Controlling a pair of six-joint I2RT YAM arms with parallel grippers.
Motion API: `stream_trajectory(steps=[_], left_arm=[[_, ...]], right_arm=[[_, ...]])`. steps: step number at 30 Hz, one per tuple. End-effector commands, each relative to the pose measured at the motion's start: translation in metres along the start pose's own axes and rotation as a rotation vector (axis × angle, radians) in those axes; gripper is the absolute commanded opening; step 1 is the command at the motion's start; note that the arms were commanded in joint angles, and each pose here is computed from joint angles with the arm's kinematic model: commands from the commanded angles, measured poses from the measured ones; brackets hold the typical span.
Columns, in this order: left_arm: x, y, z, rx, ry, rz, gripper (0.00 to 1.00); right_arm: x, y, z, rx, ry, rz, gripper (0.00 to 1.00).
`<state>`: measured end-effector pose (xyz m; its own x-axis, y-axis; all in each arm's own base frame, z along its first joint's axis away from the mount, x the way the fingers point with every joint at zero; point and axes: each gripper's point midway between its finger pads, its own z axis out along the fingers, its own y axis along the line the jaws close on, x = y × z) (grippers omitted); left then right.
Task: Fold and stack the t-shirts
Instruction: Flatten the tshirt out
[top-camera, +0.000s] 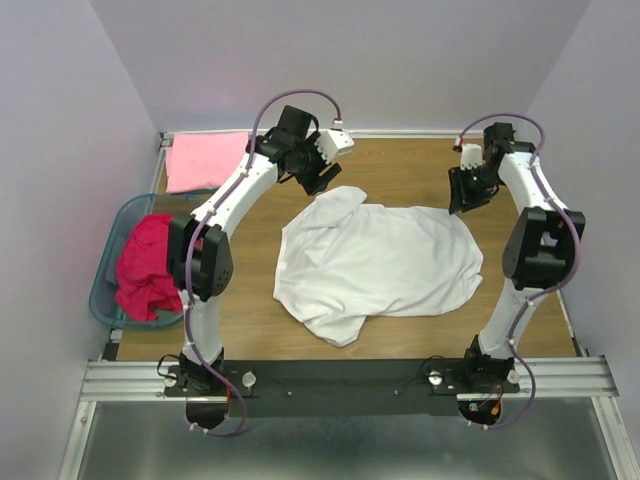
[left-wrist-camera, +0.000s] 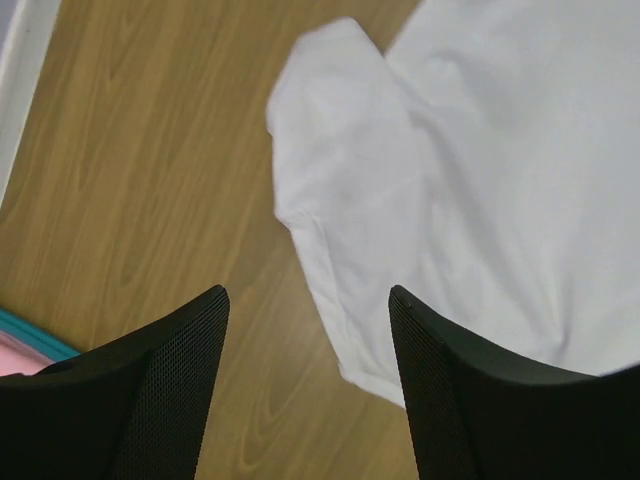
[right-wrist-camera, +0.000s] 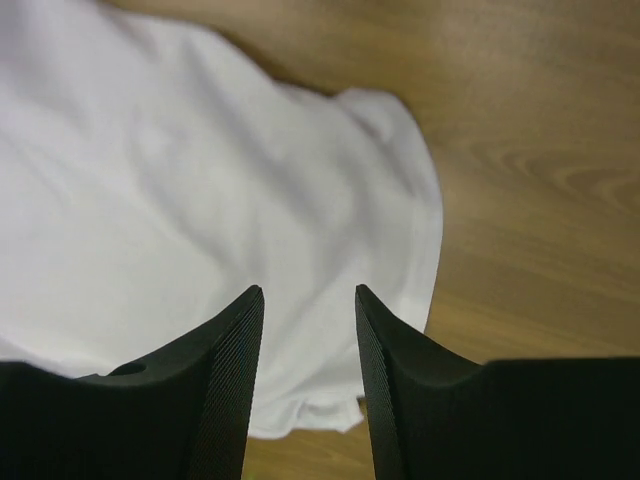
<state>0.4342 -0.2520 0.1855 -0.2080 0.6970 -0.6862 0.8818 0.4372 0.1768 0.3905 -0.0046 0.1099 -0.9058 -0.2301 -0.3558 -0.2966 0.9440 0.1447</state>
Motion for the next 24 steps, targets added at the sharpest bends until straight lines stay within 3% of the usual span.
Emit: stream_trajectory(steps=[1,10,24], left_arm=[[-0.001,0.022,0.035,0.007,-0.026,-0.126,0.74],[0.007,0.043,0.083,-0.004,-0.044,-0.214,0.76],[0.019,0.028,0.142,0.132,-0.066,-0.325,0.79]], right_arm=[[-0.041,-0.008,0.025,-0.041,-0.067,0.118,0.5],[-0.071,-0.018,0.07,-0.1,-0.082,0.174,0.56],[-0.047,0.016,0.113,-0.255,0.017,0.19,0.59]])
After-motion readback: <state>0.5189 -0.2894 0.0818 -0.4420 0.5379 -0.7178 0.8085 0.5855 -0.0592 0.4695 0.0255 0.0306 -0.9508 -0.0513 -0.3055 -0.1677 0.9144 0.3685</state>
